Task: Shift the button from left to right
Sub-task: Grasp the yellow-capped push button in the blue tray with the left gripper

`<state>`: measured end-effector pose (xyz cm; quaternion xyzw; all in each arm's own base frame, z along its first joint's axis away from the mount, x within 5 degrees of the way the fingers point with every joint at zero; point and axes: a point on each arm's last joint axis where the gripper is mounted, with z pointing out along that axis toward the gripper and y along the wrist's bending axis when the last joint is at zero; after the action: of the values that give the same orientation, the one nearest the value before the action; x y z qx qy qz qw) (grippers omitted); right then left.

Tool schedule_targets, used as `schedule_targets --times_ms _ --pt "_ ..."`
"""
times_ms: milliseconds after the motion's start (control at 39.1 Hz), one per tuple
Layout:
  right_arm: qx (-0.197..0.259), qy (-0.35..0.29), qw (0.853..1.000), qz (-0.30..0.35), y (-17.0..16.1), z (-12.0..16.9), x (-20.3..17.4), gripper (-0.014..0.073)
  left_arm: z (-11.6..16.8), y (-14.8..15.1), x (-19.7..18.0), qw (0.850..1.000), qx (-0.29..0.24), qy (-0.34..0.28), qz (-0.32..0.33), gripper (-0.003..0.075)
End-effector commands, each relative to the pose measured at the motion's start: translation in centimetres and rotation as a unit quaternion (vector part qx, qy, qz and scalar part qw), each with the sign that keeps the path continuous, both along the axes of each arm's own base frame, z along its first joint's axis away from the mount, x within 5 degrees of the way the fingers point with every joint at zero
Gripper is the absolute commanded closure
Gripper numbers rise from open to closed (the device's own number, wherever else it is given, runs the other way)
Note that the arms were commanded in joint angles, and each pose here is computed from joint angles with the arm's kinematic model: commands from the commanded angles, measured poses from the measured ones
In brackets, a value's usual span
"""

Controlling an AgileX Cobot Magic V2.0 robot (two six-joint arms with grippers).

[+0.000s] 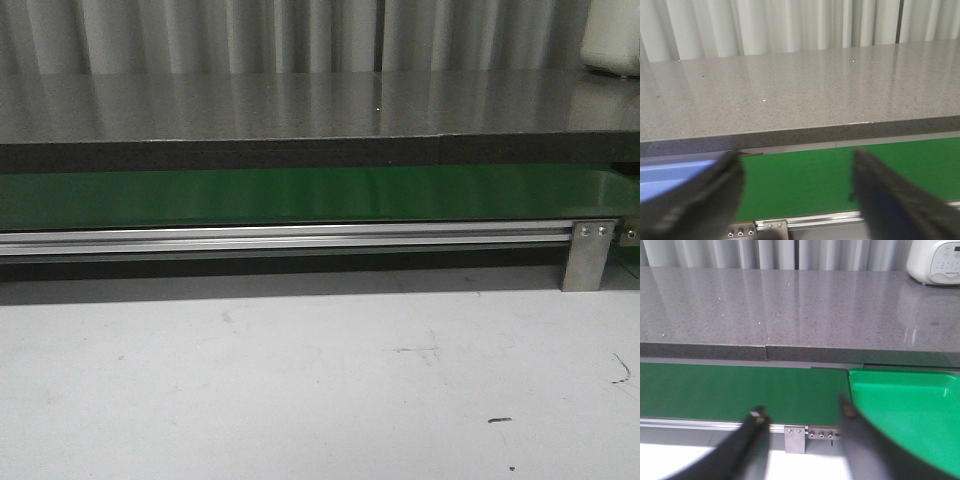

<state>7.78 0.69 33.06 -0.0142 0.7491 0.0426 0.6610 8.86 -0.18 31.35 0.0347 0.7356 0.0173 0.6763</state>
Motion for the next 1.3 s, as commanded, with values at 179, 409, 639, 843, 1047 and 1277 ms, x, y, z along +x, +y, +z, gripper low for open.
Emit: schedule_targets --times_ms 179,409,639,843,1047,1277 --pt "0.001 -0.057 0.998 -0.007 -0.1 1.9 0.1 -0.005 1.7 0.0 0.1 0.999 -0.004 -0.045 -0.002 0.0068" --pt "0.001 -0.058 0.998 -0.007 -0.1 1.9 0.1 -0.005 2.0 -0.1 0.1 0.998 -0.007 -0.063 -0.004 0.0141" --pt "0.001 -0.058 0.998 -0.007 -0.1 1.9 0.1 -0.005 3.4 0.9 2.8 0.999 -0.011 -0.03 0.044 0.0174" --pt "0.001 -0.058 0.998 -0.007 -0.1 1.9 0.1 -0.005 4.7 4.8 7.0 0.983 -0.087 0.017 0.161 0.0174" --pt "0.001 -0.058 0.998 -0.007 -0.1 1.9 0.1 -0.005 4.5 9.8 11.5 0.959 -0.129 0.058 0.245 0.0174" --pt "0.001 -0.058 0.998 -0.007 -0.1 1.9 0.1 -0.005 2.2 15.9 16.5 0.929 -0.151 0.149 0.304 0.0174"
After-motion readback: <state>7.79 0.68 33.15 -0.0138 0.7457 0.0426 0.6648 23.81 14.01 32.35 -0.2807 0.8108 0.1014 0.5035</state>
